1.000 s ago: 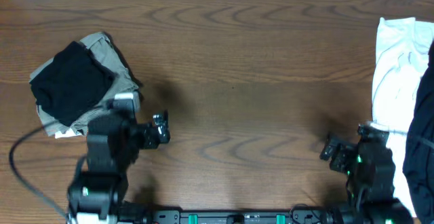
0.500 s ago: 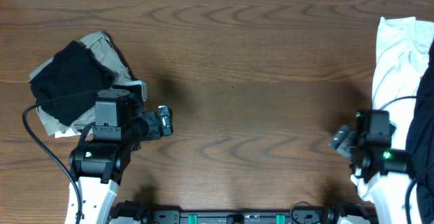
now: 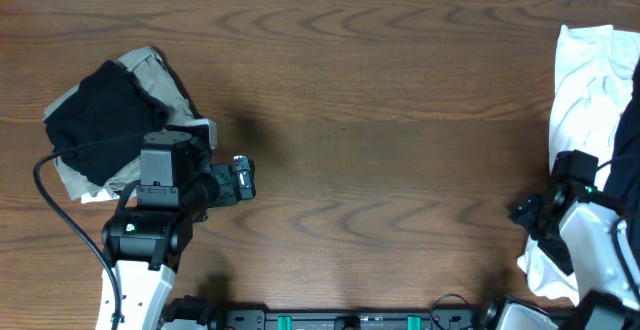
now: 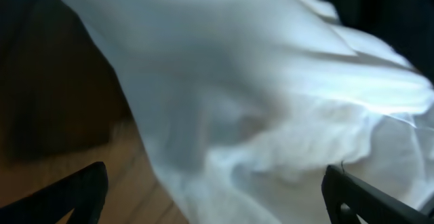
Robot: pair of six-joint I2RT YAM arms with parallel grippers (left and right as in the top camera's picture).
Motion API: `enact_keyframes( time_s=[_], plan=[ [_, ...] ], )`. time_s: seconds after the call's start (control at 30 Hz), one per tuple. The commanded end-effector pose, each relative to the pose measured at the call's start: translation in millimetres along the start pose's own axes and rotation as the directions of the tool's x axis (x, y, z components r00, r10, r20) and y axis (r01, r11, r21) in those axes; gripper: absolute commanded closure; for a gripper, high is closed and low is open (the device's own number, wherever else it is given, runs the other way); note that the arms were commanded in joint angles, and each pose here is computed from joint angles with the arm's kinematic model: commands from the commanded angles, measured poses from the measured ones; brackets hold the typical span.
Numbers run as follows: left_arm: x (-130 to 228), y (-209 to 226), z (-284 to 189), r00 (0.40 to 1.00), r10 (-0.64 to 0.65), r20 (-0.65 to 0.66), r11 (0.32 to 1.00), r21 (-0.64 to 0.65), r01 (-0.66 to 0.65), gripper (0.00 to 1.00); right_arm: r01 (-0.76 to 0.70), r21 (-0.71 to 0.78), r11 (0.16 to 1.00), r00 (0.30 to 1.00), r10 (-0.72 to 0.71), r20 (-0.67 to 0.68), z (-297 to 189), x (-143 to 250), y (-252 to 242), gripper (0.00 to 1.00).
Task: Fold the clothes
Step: 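Reach the right gripper to the white T-shirt and grasp it, then drag the white T-shirt with the right gripper toward table center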
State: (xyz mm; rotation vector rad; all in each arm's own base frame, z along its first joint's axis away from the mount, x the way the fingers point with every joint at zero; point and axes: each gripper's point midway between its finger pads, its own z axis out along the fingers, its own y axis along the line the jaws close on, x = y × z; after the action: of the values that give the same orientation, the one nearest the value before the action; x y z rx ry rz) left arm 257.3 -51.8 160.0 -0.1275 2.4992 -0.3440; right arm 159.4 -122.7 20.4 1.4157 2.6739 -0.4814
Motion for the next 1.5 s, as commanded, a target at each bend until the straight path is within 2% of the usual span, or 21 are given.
enact_keyframes(
  time_s=[0.0, 0.07, 0.17, 0.27, 0.37, 0.5, 0.57, 0.63, 0.7, 0.77, 0.87, 1.07, 1.17, 1.23, 1.33, 1.4, 1.47],
  plan=[
    [-8, -5, -5, 1.000, 0.003, 0.020, 1.000, 0.019, -0.003, 0.02, 0.016, 0.041, 0.999, 0.999, -0.015, -0.029, 10, 1, -3, 0.03],
    [-8, -5, -5, 1.000, 0.002, 0.020, 1.000, 0.018, -0.003, 0.02, 0.024, 0.053, 0.998, 0.999, -0.022, -0.049, 18, 5, -3, 0.07],
    [-8, -5, -5, 1.000, 0.002, 0.020, 1.000, 0.018, -0.003, 0.02, 0.036, 0.066, 0.997, 0.996, -0.031, -0.081, 28, 13, -3, 0.26],
    [-8, -5, -5, 1.000, 0.003, 0.021, 1.000, 0.019, -0.003, 0.02, 0.043, 0.049, 0.998, 0.992, -0.036, -0.120, 32, 21, 0, 0.74],
    [-10, -6, -5, 1.000, 0.004, 0.029, 1.000, 0.021, -0.005, 0.02, 0.043, 0.030, 0.999, 0.991, -0.039, -0.125, 32, 22, 4, 0.99],
    [-12, -6, -5, 0.999, 0.005, 0.038, 1.000, 0.023, -0.006, 0.02, 0.143, -0.104, 0.984, 0.978, -0.156, -0.137, 31, 25, 27, 0.99],
    [-14, -7, -5, 0.999, 0.007, 0.046, 1.000, 0.025, -0.008, 0.02, 0.243, -0.276, 0.930, 0.952, -0.283, -0.116, 23, 29, 57, 0.99],
    [-17, -8, -5, 0.998, 0.008, 0.056, 1.000, 0.027, -0.010, 0.02, 0.349, -0.495, 0.796, 0.904, -0.425, -0.047, 2, 38, 95, 0.99],
    [-19, -8, -6, 0.998, 0.009, 0.065, 0.999, 0.030, -0.011, 0.02, 0.425, -0.716, 0.554, 0.842, -0.533, 0.088, -36, 51, 136, 0.98],
    [-21, -9, -6, 0.997, 0.011, 0.073, 0.999, 0.032, -0.013, 0.02, 0.439, -0.831, 0.342, 0.811, -0.550, 0.202, -74, 59, 163, 0.98],
    [-21, -9, -6, 0.997, 0.011, 0.074, 0.999, 0.032, -0.013, 0.02, 0.463, -0.882, 0.085, 0.772, -0.528, 0.355, -124, 69, 190, 0.97],
    [-21, -9, -6, 0.997, 0.011, 0.074, 0.999, 0.031, -0.013, 0.02, 0.529, -0.833, -0.161, 0.714, -0.445, 0.540, -192, 88, 236, 0.97],
    [-21, -9, -6, 0.997, 0.011, 0.074, 0.999, 0.031, -0.013, 0.02, 0.592, -0.766, -0.251, 0.685, -0.345, 0.642, -230, 98, 260, 0.96],
    [-21, -9, -6, 0.997, 0.011, 0.074, 0.999, 0.031, -0.013, 0.02, 0.635, -0.721, -0.279, 0.673, -0.260, 0.693, -253, 101, 273, 0.94],
    [-21, -9, -6, 0.997, 0.011, 0.074, 0.999, 0.032, -0.013, 0.02, 0.682, -0.665, -0.305, 0.657, -0.145, 0.740, -284, 107, 284, 0.92],
    [-21, -9, -6, 0.997, 0.011, 0.074, 0.999, 0.031, -0.013, 0.02, 0.709, -0.642, -0.291, 0.647, -0.094, 0.757, -294, 110, 289, 0.89],
    [-21, -9, -6, 0.997, 0.011, 0.074, 0.999, 0.031, -0.013, 0.02, 0.726, -0.657, -0.202, 0.658, -0.075, 0.749, -286, 102, 295, 0.62]
  ],
)
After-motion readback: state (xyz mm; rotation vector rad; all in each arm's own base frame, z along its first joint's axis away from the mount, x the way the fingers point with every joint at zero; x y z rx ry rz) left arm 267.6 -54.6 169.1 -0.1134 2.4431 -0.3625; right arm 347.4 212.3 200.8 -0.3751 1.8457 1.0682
